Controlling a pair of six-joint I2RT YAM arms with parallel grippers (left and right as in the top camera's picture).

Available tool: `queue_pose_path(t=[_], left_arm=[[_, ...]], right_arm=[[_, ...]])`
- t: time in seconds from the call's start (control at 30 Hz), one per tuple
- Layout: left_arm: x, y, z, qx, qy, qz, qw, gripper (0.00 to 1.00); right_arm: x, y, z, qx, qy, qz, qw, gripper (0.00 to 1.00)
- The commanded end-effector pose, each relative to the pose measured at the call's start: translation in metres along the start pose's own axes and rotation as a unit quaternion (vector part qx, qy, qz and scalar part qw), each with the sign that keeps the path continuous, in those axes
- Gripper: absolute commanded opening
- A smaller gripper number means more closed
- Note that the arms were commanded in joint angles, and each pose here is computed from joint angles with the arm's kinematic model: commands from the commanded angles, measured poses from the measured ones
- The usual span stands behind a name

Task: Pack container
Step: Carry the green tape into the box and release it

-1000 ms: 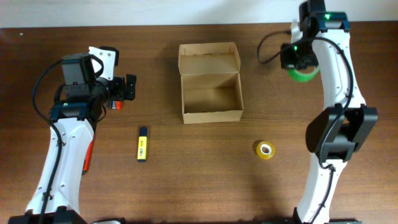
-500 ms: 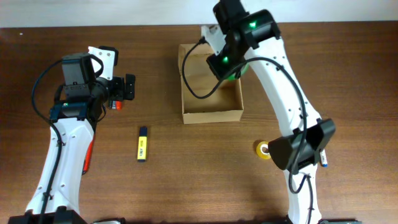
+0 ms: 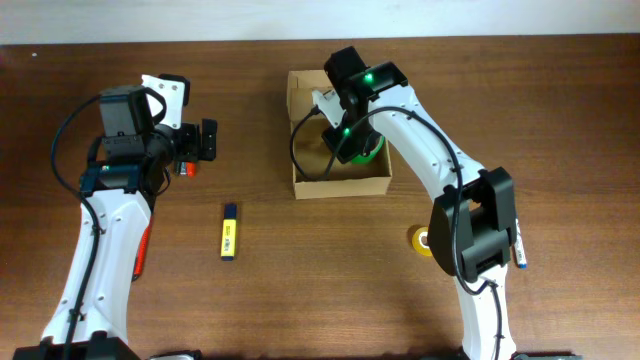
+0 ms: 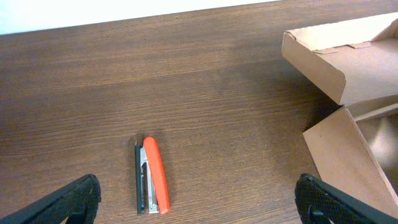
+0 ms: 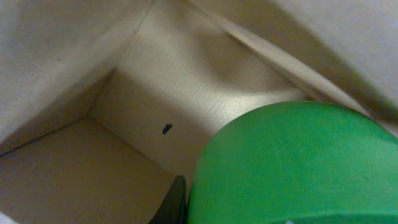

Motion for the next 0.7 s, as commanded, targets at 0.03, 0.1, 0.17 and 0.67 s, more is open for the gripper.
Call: queue_pose_path(t=[0.03, 0.1, 0.17, 0.67], left_arm=[[-0.003, 0.001, 0.003, -0.005, -0.004, -0.003, 1.0, 0.99], [-0.003, 0.001, 0.003, -0.005, -0.004, -0.003, 1.0, 0.99], [-0.003, 0.001, 0.003, -0.005, -0.004, -0.003, 1.0, 0.99], [-0.003, 0.001, 0.003, -0.005, -0.004, -0.003, 1.0, 0.99]], right_arm=[[0.004, -0.006, 0.002, 0.001, 0.006, -0.001, 1.0, 0.04], [0.004, -0.014, 0.0, 0.008, 0.005, 0.006, 1.0, 0.04], [0.005, -0.024, -0.002, 0.007, 0.002, 0.015, 1.0, 0.04], [0.004, -0.04, -0.004, 0.008, -0.009, 0.026, 1.0, 0.31]])
Point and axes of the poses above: each gripper's point midway between its finger pads, its own y axis back along the fingers, its own z axis along the line the jaws close on, x = y × z, the point moved 10 cm from there along y, back along the fingers, and after that the axes turned 6 degrees about -y, right-handed, at the moved point
